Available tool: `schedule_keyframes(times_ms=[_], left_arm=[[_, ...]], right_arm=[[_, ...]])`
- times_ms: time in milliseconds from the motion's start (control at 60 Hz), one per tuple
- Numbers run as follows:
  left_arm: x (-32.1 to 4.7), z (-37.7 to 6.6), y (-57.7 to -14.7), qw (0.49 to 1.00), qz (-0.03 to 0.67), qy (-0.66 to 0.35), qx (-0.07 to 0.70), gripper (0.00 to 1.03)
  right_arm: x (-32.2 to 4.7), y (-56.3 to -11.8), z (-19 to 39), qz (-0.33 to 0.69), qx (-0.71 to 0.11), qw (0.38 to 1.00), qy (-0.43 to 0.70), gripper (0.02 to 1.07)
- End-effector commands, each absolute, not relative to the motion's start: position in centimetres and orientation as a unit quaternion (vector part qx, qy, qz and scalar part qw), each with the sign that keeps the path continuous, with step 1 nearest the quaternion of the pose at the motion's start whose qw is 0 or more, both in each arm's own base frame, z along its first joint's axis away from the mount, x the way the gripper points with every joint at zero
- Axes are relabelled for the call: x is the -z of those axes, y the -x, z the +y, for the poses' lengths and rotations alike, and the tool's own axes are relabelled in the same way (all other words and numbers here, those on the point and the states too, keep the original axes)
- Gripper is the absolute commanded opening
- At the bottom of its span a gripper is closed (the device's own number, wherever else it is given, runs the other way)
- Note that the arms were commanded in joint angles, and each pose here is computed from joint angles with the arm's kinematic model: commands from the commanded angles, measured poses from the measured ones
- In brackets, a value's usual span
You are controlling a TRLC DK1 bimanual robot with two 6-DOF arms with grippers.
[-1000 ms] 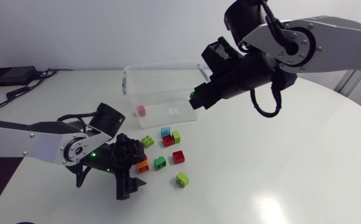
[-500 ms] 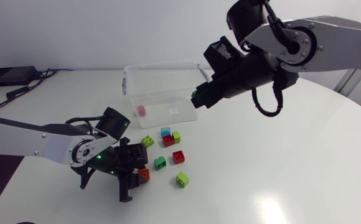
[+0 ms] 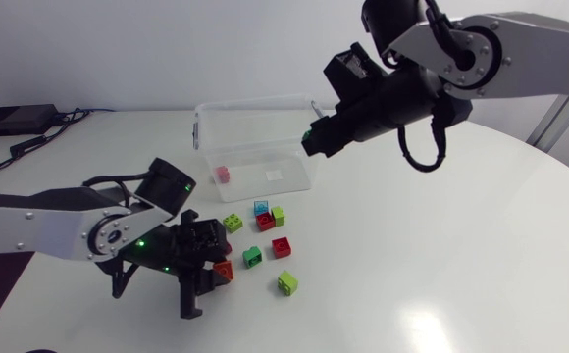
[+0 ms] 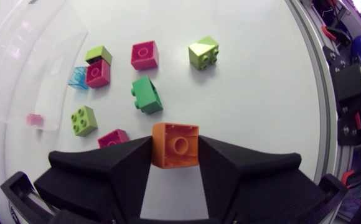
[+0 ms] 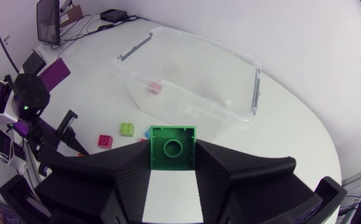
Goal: Place the duplo bricks in the container
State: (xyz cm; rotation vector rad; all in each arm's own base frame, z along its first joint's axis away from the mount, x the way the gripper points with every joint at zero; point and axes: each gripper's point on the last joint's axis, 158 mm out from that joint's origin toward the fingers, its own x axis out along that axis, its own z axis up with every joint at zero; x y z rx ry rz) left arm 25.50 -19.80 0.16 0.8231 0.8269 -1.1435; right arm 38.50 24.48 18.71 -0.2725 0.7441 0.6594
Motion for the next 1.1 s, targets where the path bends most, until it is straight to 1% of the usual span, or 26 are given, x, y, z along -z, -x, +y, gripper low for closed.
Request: schedule_keyframes(times_ms=[0, 117, 333, 617, 800, 833, 867, 883, 1000, 1083], left_arm=[[-3.8, -20.5, -26.4, 0.709, 0.335, -0.363, 0.503, 0.32], [-7.3, -20.4, -27.6, 0.739, 0.304, -0.356, 0.484, 0.32], [-11.1, -19.6, -30.1, 0.778, 0.276, -0.341, 0.450, 0.32], [-14.3, -19.4, -32.5, 0.813, 0.245, -0.321, 0.421, 0.32], [-16.9, -19.0, -35.1, 0.844, 0.219, -0.296, 0.390, 0.32], [-17.2, -19.1, -35.4, 0.847, 0.216, -0.293, 0.388, 0.32], [-17.6, -19.0, -35.9, 0.852, 0.212, -0.287, 0.383, 0.32], [-17.9, -18.9, -36.3, 0.857, 0.209, -0.282, 0.377, 0.32], [-18.8, -18.9, -37.8, 0.872, 0.198, -0.271, 0.357, 0.33], [-19.9, -18.8, -39.3, 0.887, 0.183, -0.260, 0.336, 0.33]], right_arm=[[-19.6, -40.2, 25.1, 0.349, -0.312, 0.876, 0.114, 0.33], [-19.3, -42.4, 25.7, 0.351, -0.304, 0.880, 0.103, 0.33], [-17.1, -45.8, 26.1, 0.364, -0.287, 0.882, 0.089, 0.33], [-16.5, -48.5, 25.8, 0.362, -0.273, 0.888, 0.079, 0.33], [-15.6, -50.1, 26.0, 0.366, -0.266, 0.889, 0.076, 0.35], [-15.5, -50.3, 26.0, 0.366, -0.265, 0.889, 0.076, 0.38], [-15.4, -50.6, 26.0, 0.366, -0.262, 0.890, 0.076, 0.44], [-15.2, -50.7, 26.1, 0.367, -0.260, 0.890, 0.078, 0.49], [-14.6, -51.5, 26.0, 0.370, -0.252, 0.891, 0.081, 0.75], [-14.9, -51.3, 25.8, 0.367, -0.251, 0.892, 0.082, 0.86]])
